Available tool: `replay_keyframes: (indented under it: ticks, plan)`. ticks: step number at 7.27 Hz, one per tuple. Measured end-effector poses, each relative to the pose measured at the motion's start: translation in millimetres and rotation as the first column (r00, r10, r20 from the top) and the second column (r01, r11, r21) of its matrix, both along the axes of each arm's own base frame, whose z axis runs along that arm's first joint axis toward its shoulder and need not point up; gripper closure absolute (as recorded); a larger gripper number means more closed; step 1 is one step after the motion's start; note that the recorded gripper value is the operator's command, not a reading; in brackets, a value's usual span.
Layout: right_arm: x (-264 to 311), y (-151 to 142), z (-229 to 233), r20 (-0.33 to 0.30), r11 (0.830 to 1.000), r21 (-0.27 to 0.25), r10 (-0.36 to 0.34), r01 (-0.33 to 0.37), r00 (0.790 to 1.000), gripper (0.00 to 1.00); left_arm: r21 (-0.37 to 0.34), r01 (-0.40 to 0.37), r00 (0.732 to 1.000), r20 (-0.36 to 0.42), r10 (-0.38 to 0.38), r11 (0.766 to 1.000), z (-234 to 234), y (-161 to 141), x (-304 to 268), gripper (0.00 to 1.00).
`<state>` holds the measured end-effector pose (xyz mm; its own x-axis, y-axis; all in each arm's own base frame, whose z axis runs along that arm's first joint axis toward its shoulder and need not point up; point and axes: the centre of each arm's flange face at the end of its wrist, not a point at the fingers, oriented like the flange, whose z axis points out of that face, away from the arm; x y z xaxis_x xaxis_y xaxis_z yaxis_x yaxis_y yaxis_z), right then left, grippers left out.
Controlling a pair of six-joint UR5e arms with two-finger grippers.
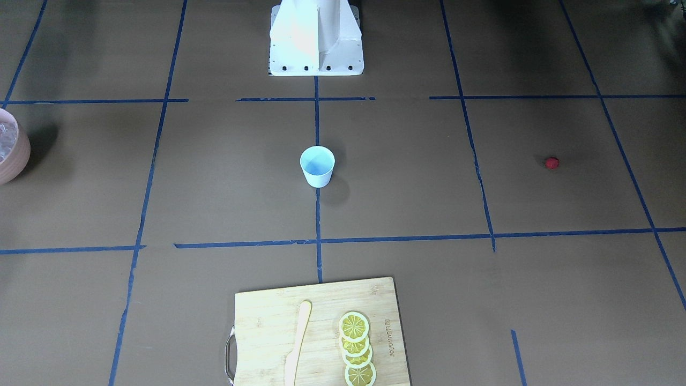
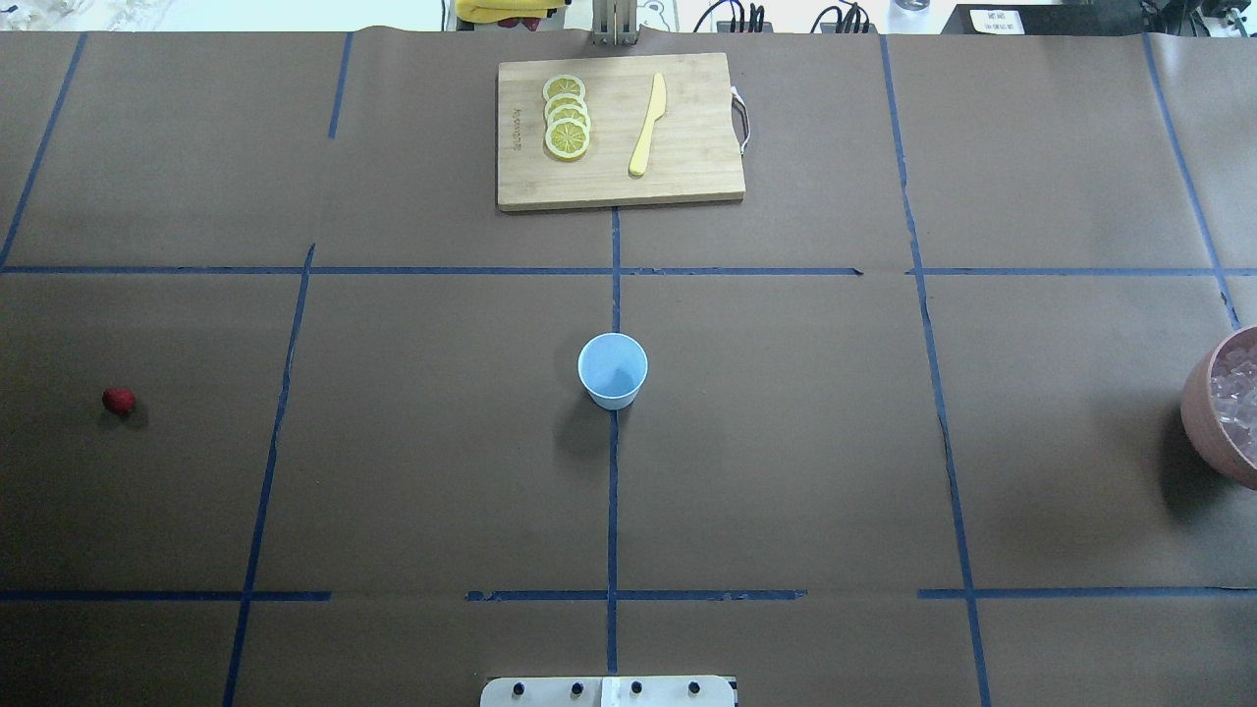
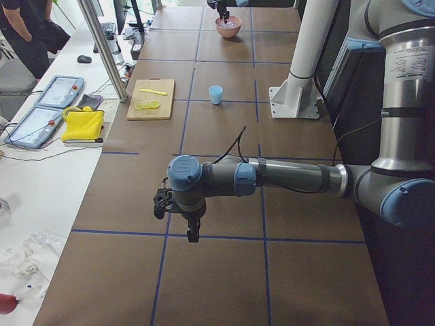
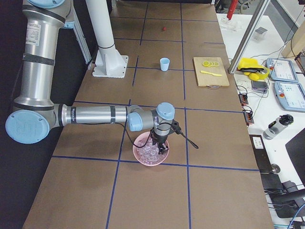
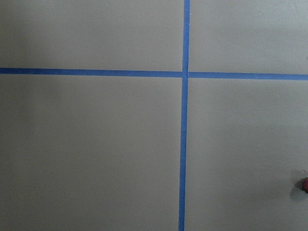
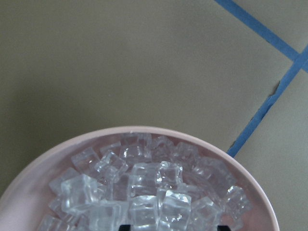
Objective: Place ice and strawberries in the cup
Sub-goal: 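Lift the ice cube out of the pink bowl with the right gripper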
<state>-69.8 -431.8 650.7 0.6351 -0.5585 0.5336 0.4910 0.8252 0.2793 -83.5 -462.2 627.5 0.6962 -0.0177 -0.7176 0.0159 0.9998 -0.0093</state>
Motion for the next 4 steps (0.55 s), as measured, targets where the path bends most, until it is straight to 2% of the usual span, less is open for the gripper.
replay_keyframes:
  ticks: [4]
  plan:
    - [-7.5,-8.0,2.3,-0.004,1.000,0.001,-0.012,0.012,1.000,0.35,0.001,0.001,1.000,0.000,-0.001,1.000,-0.7,-0.1,0.0,0.00]
